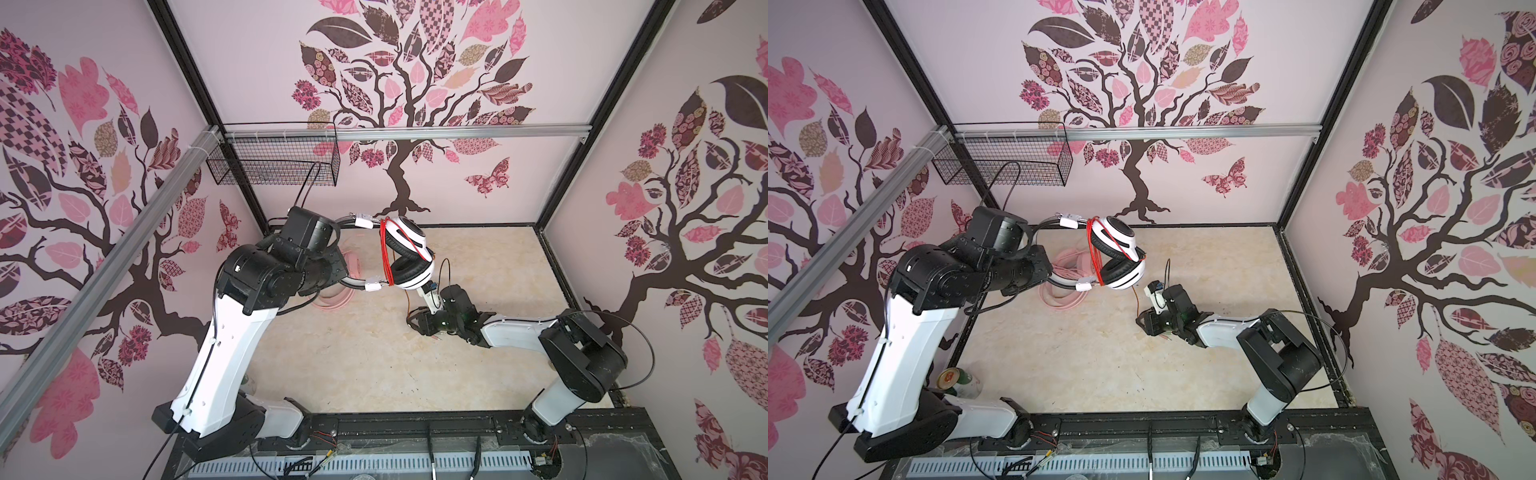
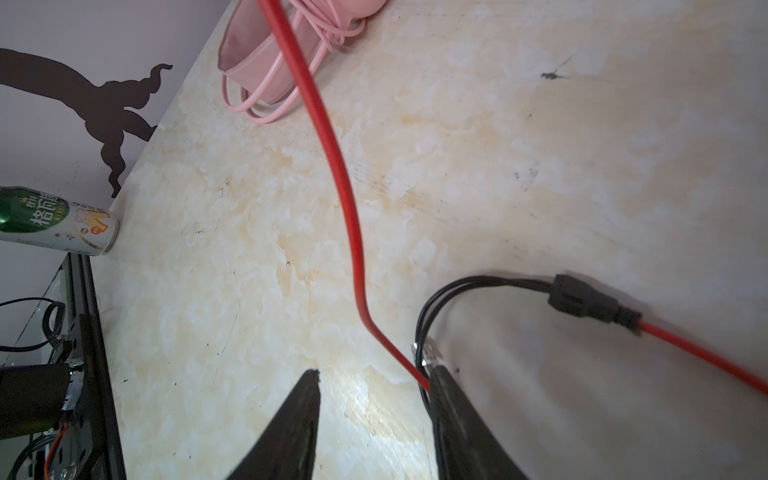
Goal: Wrap the headphones
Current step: 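Grasp the red cable near the plugs with the right gripper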
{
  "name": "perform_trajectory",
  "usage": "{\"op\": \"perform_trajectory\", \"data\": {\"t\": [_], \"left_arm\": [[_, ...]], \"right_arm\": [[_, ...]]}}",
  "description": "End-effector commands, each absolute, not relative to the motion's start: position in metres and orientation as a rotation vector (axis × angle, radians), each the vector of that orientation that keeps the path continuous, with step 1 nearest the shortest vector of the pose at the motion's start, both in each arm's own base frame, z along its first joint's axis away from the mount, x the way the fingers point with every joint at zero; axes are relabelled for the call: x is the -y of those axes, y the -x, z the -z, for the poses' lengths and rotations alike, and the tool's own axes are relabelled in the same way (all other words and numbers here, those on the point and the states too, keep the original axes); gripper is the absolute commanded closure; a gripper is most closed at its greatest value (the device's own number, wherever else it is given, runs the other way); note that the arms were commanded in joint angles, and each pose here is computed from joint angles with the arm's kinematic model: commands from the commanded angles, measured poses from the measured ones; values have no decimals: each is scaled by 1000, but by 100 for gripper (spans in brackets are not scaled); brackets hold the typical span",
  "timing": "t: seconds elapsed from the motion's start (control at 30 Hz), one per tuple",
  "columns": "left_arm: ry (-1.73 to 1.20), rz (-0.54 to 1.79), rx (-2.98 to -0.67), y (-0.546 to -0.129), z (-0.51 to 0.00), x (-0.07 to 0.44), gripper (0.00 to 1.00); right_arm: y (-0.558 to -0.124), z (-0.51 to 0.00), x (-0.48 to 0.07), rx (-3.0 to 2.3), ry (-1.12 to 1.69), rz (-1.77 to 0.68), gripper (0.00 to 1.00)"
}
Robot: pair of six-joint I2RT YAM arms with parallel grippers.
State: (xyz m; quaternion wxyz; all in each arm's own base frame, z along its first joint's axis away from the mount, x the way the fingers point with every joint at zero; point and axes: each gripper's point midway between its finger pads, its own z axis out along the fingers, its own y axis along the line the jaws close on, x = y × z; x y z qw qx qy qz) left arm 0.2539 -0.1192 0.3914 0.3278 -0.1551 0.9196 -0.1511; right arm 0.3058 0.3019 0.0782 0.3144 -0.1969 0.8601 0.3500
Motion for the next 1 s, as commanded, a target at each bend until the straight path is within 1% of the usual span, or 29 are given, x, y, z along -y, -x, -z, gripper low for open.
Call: {"op": "perform_trajectory", "data": {"t": [0.0,0.17,0.3,0.37,0.5,0.73,0.87,0.9,0.97], "left_arm": [[434,522,-2310,-261,-413,128,100],[433,514,-2313,-259,-412,126,100],[434,518,-2308,-258,-413,125,100],[431,525,-2307,-258,-413,126,100],[435,532,-2306,-258,-412,127,100],[444,525,-2311,-259,-409,127,100],[454,520,-2312,-260,-407,127,100],[456,520,-2311,-261,-407,127,100],[459,514,-2311,-263,-407,127,100]], "right_arm": [[-328,-95,-311,-2201,491,-920,54],[-333,-92,-316,-2204,496,-921,57],[-330,-87,-317,-2214,506,-933,63],[-330,-86,-317,-2215,511,-935,64],[-329,-86,-318,-2211,523,-936,70],[-318,-85,-318,-2215,560,-972,89],[-306,-82,-310,-2229,572,-969,98],[-303,-81,-307,-2233,573,-960,100],[-295,-80,-299,-2249,585,-935,100]]}}
